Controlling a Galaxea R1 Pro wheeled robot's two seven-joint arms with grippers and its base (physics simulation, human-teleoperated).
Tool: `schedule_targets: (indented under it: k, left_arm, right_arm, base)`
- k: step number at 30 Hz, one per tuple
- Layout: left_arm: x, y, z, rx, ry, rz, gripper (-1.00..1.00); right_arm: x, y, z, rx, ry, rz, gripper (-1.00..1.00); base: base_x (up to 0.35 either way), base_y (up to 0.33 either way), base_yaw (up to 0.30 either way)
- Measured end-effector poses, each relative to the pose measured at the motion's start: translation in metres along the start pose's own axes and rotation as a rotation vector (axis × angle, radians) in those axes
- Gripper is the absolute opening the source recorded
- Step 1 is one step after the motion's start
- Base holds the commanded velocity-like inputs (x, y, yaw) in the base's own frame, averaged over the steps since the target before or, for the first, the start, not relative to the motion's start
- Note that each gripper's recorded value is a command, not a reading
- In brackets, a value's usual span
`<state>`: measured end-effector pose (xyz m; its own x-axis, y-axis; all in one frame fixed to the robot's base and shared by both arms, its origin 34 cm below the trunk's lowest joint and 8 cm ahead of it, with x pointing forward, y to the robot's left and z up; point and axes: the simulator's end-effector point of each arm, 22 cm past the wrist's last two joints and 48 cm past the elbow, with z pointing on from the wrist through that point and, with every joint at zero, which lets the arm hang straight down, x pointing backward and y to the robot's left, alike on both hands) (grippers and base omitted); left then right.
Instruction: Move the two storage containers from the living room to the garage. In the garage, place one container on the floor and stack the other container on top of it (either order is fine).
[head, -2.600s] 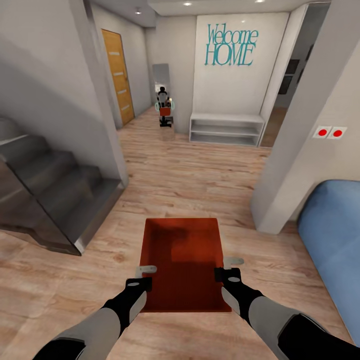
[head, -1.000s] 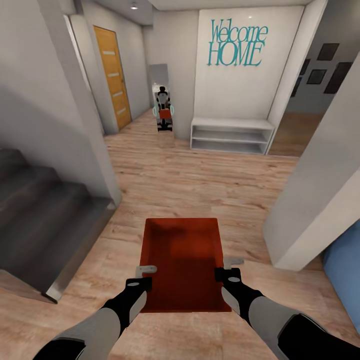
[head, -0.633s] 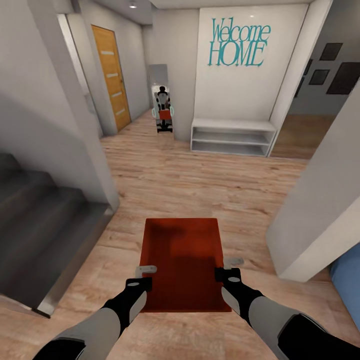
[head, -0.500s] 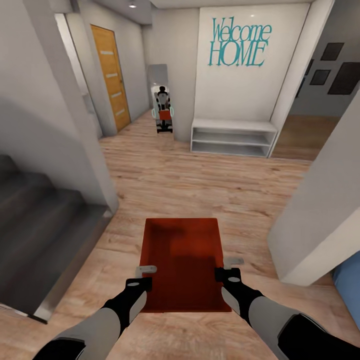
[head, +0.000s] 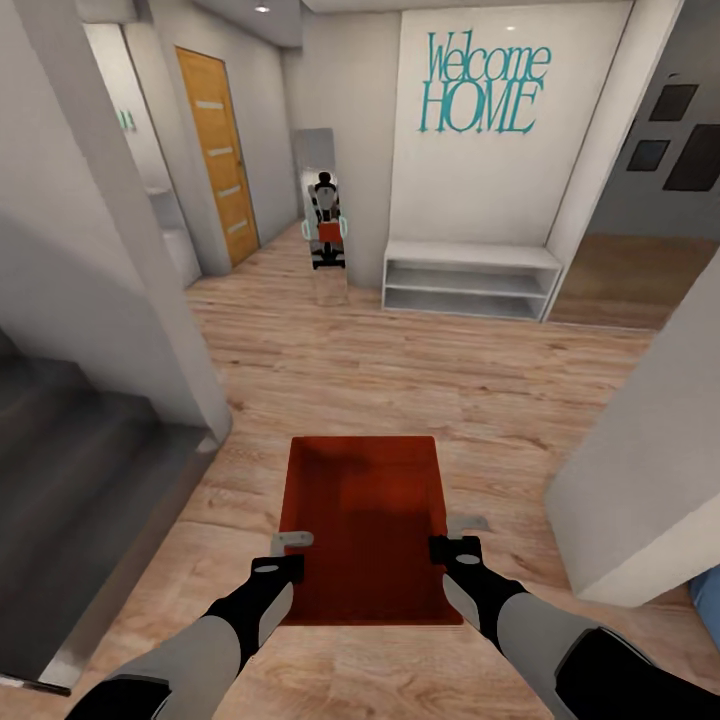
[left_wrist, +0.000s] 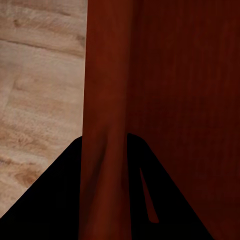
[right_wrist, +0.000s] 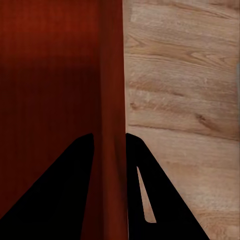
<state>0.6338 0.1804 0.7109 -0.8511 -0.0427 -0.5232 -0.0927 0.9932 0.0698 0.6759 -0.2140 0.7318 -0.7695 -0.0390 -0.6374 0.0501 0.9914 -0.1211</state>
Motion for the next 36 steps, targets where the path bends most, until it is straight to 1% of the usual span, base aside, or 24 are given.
schedule_targets:
  k: [36]
  left_arm:
    - [0.0005,-0.0001,0.0000,0.000,0.001,0.000,-1.00]
  right_arm:
    - [0.0003,-0.0001,0.0000,0.000,0.001,-0.001,-1.00]
  base:
    - [0.325,0.000,0.000]
